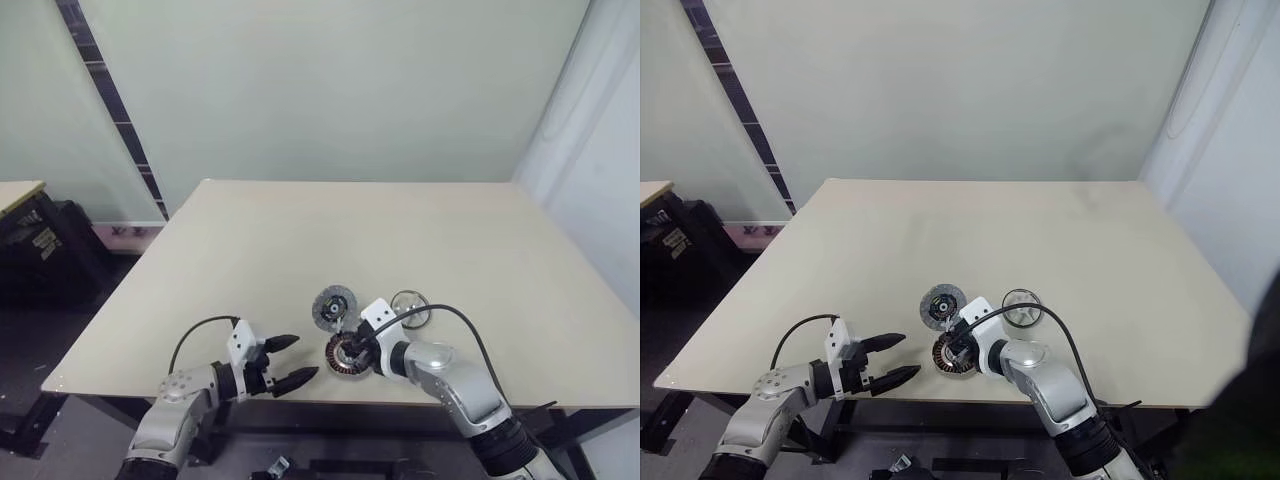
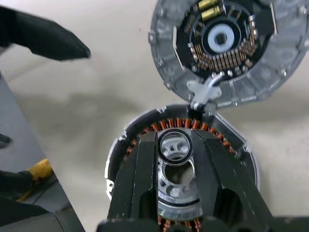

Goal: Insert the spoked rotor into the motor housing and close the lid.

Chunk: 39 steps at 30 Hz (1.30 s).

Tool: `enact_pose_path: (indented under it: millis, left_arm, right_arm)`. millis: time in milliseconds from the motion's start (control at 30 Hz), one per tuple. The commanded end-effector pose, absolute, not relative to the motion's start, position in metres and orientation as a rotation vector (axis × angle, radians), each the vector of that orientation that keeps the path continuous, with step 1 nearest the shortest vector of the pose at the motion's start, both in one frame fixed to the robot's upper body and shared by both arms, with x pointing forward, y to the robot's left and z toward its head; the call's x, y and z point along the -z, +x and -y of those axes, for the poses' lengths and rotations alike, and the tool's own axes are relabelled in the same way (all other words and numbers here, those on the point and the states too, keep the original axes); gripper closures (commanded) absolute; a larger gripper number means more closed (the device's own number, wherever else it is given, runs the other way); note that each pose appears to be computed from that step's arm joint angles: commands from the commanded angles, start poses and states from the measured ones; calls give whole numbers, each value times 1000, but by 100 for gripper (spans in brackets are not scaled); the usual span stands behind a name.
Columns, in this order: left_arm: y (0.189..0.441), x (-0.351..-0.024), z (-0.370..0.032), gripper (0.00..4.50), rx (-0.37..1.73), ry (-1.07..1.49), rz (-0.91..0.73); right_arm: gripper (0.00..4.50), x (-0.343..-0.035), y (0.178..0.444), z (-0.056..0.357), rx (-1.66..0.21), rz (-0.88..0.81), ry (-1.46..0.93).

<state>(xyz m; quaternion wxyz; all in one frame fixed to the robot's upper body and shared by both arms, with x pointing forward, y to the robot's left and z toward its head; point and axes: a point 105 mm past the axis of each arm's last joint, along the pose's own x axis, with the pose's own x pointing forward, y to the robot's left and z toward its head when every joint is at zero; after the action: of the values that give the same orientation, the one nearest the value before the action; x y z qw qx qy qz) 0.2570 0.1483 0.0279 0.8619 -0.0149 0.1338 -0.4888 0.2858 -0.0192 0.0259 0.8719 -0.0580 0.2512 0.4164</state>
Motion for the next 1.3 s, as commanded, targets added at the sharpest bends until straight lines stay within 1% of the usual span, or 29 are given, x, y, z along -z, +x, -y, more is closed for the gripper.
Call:
enact_pose_path:
  millis: [33,700,1300]
  left_arm:
    - [256,-38,-144,0,1052,-18,-245]
    - [254,-40,-140,0,1068,-13,-258]
    - [254,-41,-138,0,1073,-13,-257]
  right_arm:
    - [382,-35,289,14,-892,-478,-131]
    - [382,-21,287,13,-896,-514,-142]
    - [382,-17,288,18,-882,-523,-165]
